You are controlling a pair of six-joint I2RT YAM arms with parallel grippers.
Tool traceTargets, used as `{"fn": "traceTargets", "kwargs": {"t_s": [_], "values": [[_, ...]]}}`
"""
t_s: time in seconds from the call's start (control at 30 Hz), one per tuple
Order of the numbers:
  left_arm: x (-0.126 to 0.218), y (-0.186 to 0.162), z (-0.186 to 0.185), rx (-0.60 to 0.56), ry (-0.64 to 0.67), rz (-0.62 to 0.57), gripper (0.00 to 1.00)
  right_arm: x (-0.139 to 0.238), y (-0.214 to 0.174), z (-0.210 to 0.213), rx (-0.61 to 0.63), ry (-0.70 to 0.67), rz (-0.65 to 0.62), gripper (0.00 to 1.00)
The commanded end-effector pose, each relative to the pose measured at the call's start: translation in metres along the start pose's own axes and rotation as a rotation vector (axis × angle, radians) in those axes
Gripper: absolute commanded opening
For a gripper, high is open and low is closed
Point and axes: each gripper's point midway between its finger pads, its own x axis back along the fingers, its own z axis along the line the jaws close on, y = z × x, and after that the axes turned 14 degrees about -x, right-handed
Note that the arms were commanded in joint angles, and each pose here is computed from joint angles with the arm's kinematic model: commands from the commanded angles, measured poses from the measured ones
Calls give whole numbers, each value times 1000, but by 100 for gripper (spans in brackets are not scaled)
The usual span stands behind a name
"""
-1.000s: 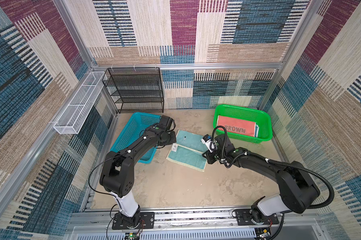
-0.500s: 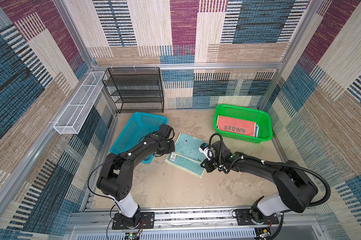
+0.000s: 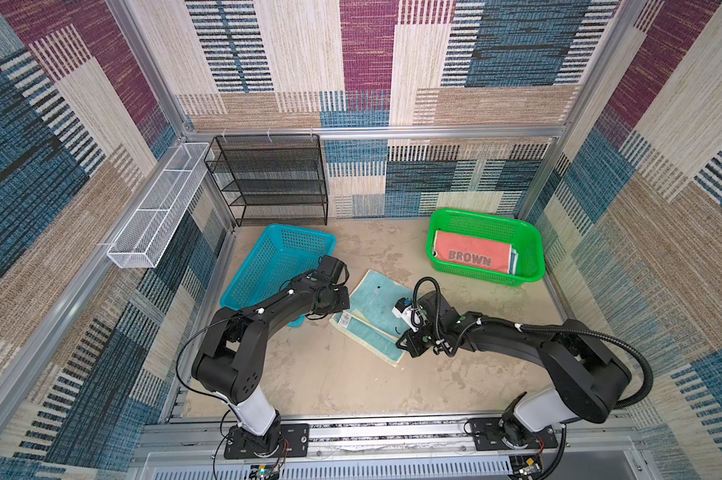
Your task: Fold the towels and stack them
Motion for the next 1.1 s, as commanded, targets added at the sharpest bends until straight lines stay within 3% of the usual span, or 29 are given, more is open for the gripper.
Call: {"fn": "traceTargets", "kwargs": {"t_s": [0.0,0.23,0.43,0.53,0.6,0.67,0.73,0.83,0.93,1.07], "values": [[14,21,2,-6,24,-76,0,8,2,12,0,37,-1,0],[29,17,8,-25,55,-75,0,7,-11,29,33,120,17,3],[14,3,19,-18,99,-42,0,-14,-27,34,27,153,77,6],[4,-2,22,-15,116,-22,0,-24,-33,38,23,186,110,14],[-1,-5,26,-10,135,-8,2,-31,-36,37,19,189,129,24],[-1,-4,26,-11,137,-11,15,-33,-38,39,23,202,136,31],[2,-3,26,-13,138,-23,38,-31,-37,42,30,213,130,44],[13,3,25,-25,131,-61,54,-26,-30,43,54,200,103,46],[29,10,23,-37,118,-111,69,-18,-18,46,76,179,51,49],[49,21,14,-69,72,-185,76,-5,12,32,34,47,-77,50]]}}
